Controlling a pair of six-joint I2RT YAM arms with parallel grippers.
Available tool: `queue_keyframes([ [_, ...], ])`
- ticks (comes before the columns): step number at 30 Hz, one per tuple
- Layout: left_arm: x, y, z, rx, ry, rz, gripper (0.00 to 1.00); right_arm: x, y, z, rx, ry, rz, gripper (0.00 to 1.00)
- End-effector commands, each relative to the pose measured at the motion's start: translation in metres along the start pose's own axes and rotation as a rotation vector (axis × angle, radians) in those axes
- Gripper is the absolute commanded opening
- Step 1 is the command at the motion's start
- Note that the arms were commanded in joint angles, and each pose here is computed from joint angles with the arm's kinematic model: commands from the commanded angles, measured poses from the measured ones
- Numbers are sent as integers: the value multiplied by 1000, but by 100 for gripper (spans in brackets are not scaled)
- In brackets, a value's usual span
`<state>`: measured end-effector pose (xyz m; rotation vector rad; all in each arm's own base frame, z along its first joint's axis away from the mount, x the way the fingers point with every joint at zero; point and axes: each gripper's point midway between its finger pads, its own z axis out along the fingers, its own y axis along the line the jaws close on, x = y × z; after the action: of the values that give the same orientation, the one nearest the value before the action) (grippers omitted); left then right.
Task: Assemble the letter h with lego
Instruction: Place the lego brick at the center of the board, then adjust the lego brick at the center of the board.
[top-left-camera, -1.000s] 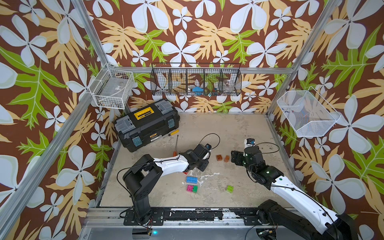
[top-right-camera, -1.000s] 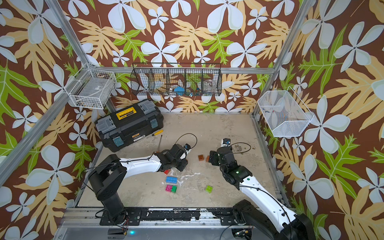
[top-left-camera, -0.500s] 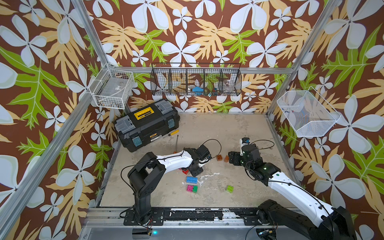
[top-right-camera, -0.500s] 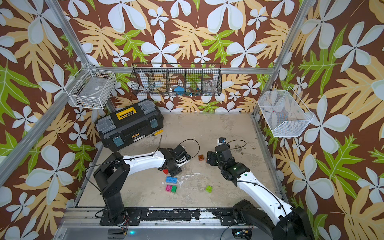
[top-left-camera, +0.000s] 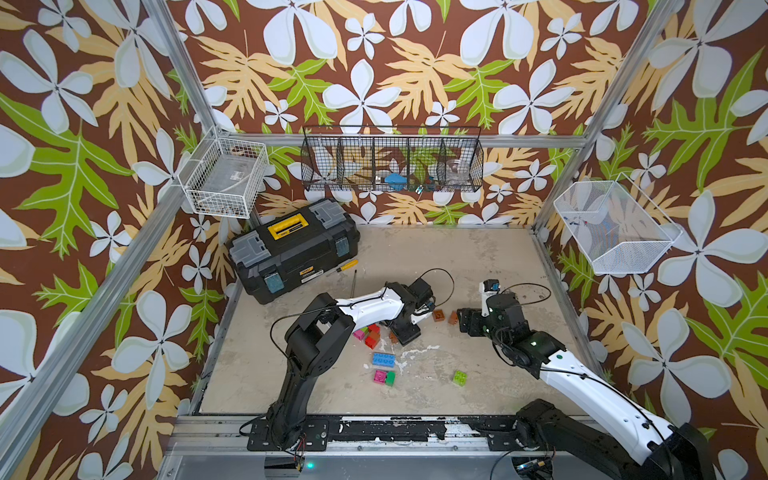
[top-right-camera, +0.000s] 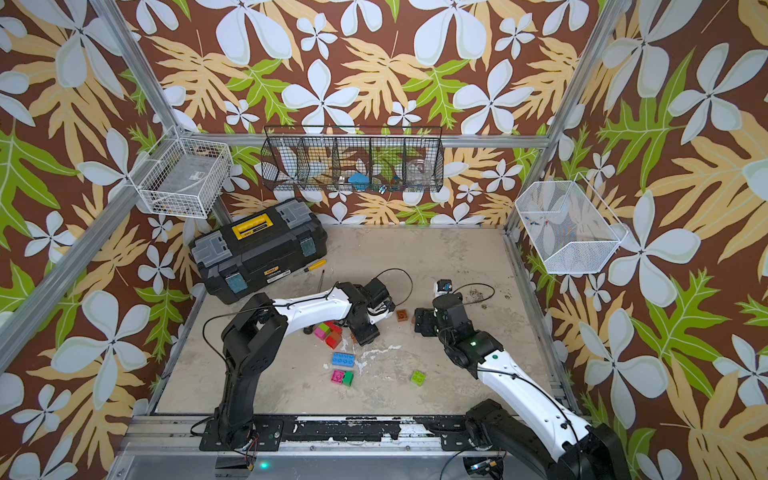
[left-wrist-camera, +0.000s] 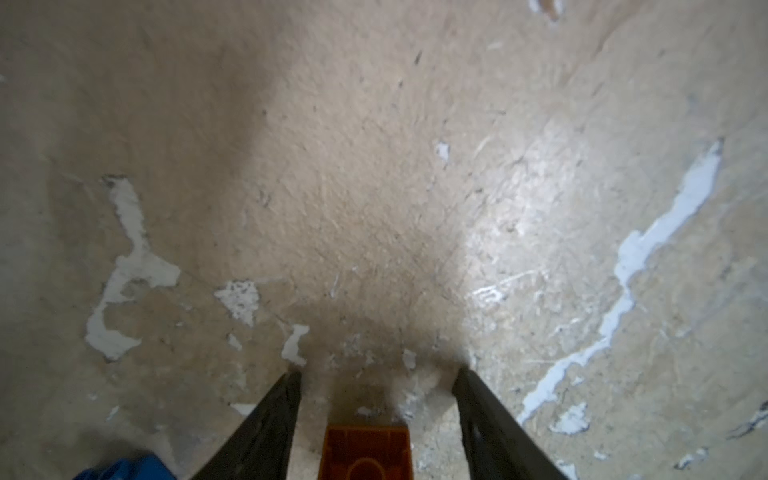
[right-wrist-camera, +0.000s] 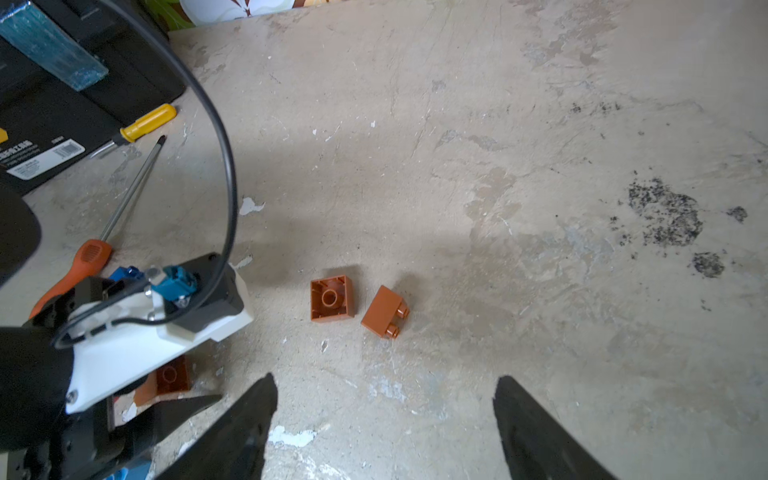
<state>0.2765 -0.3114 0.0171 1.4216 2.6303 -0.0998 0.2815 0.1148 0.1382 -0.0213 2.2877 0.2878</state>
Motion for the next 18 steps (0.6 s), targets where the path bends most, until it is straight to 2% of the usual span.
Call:
queue_keyframes([
  [1,-6,-7,-3,46,-41,31,71,4,11,0,-70,8,-50,78],
  [6,-10,19,-49,48,-162,-20,87,22,37,9,-164,167,-108,69],
  [10,-2,49,-97,74,-289,-84,96,36,84,18,-223,254,-214,66],
  [14,34,69,-134,104,-419,-53,100,51,133,33,-281,335,-288,62],
  [18,76,96,-162,43,-566,-80,100,68,166,58,-268,417,-353,62],
])
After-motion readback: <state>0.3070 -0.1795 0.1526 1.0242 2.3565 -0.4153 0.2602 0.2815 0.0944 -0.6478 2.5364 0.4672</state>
